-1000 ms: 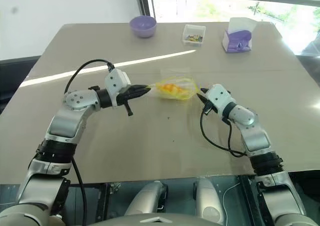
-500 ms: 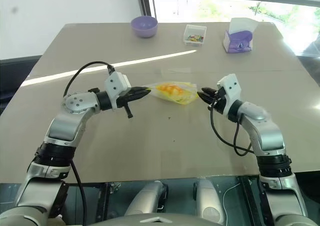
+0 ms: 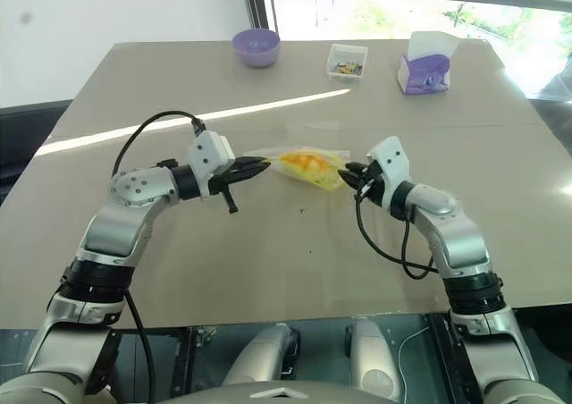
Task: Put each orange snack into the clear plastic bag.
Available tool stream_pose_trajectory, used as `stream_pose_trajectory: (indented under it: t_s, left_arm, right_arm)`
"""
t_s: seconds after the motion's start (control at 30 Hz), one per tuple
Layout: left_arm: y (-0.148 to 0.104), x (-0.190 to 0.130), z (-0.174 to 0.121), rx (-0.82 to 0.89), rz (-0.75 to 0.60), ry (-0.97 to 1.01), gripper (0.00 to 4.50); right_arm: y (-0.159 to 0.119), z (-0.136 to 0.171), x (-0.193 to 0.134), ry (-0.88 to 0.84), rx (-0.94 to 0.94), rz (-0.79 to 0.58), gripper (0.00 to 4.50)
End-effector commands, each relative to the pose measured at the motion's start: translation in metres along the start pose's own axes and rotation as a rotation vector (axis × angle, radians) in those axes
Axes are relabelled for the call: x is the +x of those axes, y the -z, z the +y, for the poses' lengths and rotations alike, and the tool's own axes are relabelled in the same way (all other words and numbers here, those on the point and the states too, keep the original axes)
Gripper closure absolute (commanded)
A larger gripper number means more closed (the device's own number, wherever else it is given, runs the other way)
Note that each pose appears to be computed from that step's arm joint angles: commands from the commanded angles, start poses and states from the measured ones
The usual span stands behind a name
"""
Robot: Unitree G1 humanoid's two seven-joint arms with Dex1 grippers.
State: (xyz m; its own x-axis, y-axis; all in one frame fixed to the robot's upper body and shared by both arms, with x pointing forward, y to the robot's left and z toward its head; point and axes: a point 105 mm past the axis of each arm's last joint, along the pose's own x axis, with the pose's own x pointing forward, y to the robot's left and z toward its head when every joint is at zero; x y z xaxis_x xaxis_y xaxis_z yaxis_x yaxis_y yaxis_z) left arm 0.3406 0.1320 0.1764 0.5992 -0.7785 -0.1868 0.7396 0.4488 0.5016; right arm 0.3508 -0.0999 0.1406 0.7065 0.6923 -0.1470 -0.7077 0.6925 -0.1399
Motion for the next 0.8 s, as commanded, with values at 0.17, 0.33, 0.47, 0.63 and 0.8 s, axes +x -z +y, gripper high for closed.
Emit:
stream_pose_trajectory:
  t_s: [0.17, 0.33, 0.47, 0.63, 0.8]
  left_arm:
    - [-0.014, -0.003, 0.004, 0.040, -0.036, -0.035, 4.50]
    - [-0.015, -0.004, 0.007, 0.056, -0.035, -0.066, 4.50]
    - [-0.016, -0.003, 0.008, 0.045, -0.042, -0.081, 4.50]
    - [-0.015, -0.003, 0.010, 0.003, -0.053, -0.087, 4.50]
    - [-0.014, -0.003, 0.010, -0.007, -0.052, -0.070, 4.50]
  right_arm:
    - [-0.014, -0.017, -0.006, 0.122, -0.241, 0.013, 4.45]
    - [-0.033, -0.028, -0.017, 0.217, -0.706, 0.082, 4.45]
    - [-0.054, -0.018, -0.022, 0.193, -0.768, 0.051, 4.45]
    - [-0.040, 0.006, -0.026, 0.041, -0.608, 0.043, 4.21]
    - [-0.032, -0.009, -0.040, 0.109, -0.653, 0.074, 2.46]
